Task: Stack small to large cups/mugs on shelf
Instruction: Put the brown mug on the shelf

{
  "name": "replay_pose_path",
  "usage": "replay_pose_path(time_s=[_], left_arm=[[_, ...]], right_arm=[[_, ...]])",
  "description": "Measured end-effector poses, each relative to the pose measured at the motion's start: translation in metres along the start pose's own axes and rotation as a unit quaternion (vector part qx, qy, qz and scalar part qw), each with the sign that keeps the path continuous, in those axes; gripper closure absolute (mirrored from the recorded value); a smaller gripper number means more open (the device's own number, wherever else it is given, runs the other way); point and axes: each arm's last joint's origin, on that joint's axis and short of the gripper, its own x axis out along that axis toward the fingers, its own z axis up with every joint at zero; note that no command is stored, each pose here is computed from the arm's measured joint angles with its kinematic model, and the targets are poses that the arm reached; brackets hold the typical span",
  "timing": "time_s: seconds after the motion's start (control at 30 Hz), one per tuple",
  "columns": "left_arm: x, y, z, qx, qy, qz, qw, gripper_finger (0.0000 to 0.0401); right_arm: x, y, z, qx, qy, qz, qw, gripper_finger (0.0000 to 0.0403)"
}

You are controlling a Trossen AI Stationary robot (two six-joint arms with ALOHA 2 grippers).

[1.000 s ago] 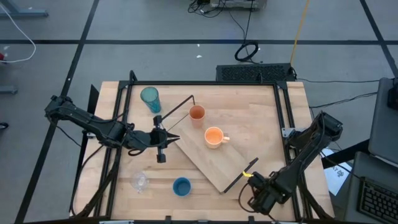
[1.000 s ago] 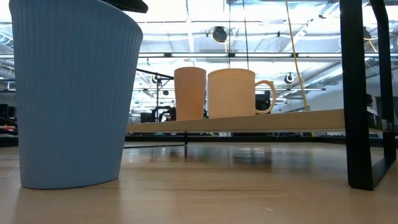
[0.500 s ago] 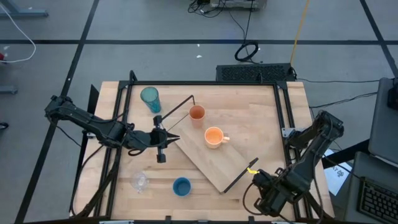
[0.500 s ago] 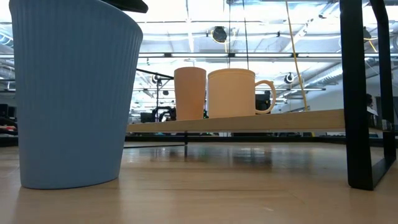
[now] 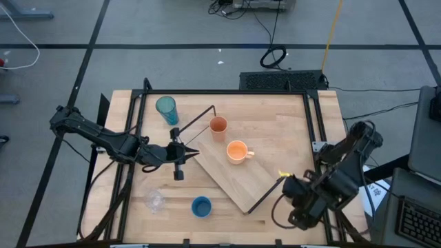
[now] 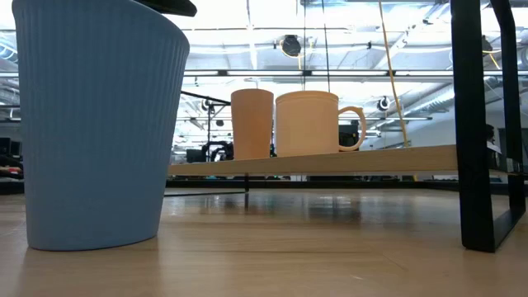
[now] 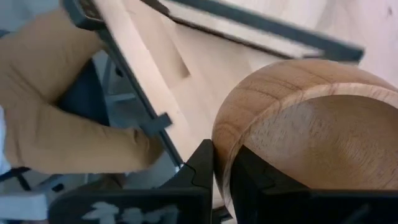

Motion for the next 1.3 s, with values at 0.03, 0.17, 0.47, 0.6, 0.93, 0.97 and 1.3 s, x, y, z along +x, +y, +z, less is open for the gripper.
replay_pose_path(time_s=[0.03, 0.17, 0.47, 0.6, 0.93, 0.97, 1.3], left_arm=[[0.0, 0.0, 0.0, 0.0, 0.0, 0.0, 1.0, 0.037], [0.0, 0.0, 0.0, -0.001, 0.0, -0.001, 1.0, 0.037], [0.0, 0.0, 0.0, 0.003, 0.0, -0.002, 1.0, 0.037], [0.0, 0.0, 0.0, 0.003, 0.0, -0.002, 1.0, 0.037], [0.0, 0.0, 0.0, 0.003, 0.0, -0.002, 1.0, 0.037], [0.0, 0.0, 0.0, 0.003, 0.0, -0.002, 1.0, 0.037], [0.0, 0.0, 0.0, 0.003, 0.0, -0.002, 1.0, 0.037]], right_arm=[[-0.003, -0.002, 0.003, -0.008, -0.003, 0.004, 1.0, 0.0386], [-0.01, -0.012, 0.016, -0.033, -0.013, 0.009, 0.999, 0.0386], [-0.022, -0.037, 0.046, -0.092, -0.041, 0.015, 0.995, 0.0387], [-0.022, -0.046, 0.061, -0.13, -0.049, 0.007, 0.99, 0.0387], [-0.023, -0.067, 0.091, -0.237, -0.065, -0.025, 0.969, 0.0387], [-0.023, -0.068, 0.093, -0.247, -0.065, -0.027, 0.966, 0.0387], [-0.024, -0.075, 0.1, -0.369, -0.083, -0.08, 0.922, 0.0387]])
